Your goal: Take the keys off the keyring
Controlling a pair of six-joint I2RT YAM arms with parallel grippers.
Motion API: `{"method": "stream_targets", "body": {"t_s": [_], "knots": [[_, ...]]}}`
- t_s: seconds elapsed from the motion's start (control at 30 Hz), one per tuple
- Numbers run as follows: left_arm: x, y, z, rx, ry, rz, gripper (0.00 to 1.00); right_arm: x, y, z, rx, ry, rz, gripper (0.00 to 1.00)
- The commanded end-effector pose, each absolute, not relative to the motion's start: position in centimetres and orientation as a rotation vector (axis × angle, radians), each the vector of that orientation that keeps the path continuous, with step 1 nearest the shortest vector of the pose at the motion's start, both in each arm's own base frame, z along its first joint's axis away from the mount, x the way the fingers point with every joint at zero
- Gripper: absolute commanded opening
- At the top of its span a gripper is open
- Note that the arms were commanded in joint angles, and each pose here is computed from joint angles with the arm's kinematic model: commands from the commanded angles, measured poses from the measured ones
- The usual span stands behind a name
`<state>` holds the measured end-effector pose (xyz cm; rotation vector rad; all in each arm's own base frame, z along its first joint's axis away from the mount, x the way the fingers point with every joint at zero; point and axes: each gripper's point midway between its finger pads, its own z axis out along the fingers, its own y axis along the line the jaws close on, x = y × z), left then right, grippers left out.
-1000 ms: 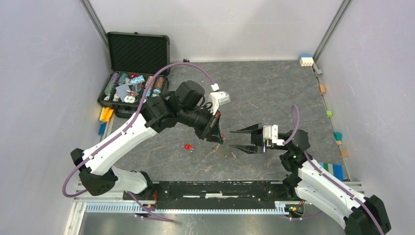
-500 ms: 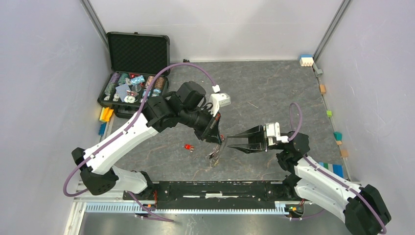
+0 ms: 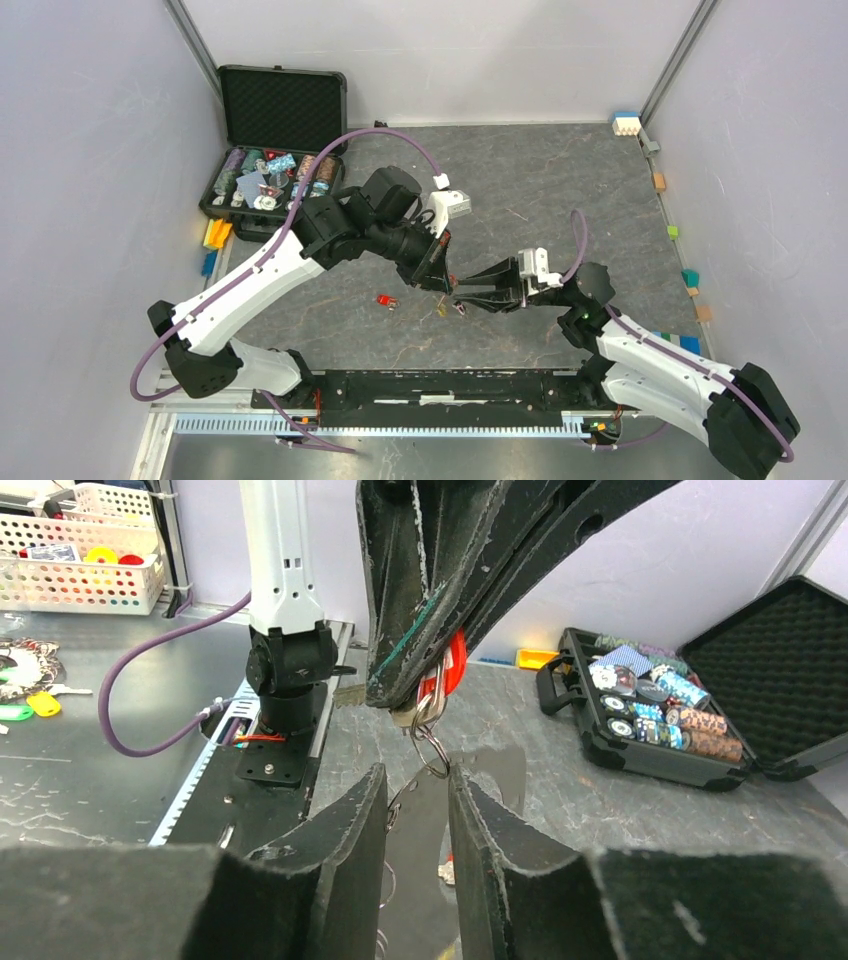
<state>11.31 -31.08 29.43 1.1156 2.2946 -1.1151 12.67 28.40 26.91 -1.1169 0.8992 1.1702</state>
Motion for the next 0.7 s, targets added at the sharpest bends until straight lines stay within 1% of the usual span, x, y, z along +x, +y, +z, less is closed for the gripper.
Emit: {"method": "stream_targets", "body": {"t_s": [0.0,0.17,0.3,0.37,0.53,0.67], "knots": [[11.7,-31.6,31.2,1.151,2.188,-1.145,0.02,13.2,29.0,27.9,-1.114,0.889,1.150,0.34],[11.8,-31.5,31.2,1.146,2.189,-1.138,0.02,12.8,29.1,27.9,-1.119,0.880,1.155,0.34],[11.7,-31.6,31.1,1.150,2.191,-1.139,0.02,12.7,28.9,28.1,-1.116,0.868,1.149,0.42],[11.7,-31.6,30.9,1.151,2.194,-1.137,0.02,12.6,28.8,28.4,-1.112,0.860,1.146,0.43],[11.6,-31.5,30.9,1.154,2.196,-1.141,0.02,12.6,28.7,29.1,-1.099,0.849,1.143,0.43],[11.6,-31.5,30.8,1.155,2.198,-1.140,0.02,12.5,28.8,29.3,-1.096,0.853,1.164,0.40]]}}
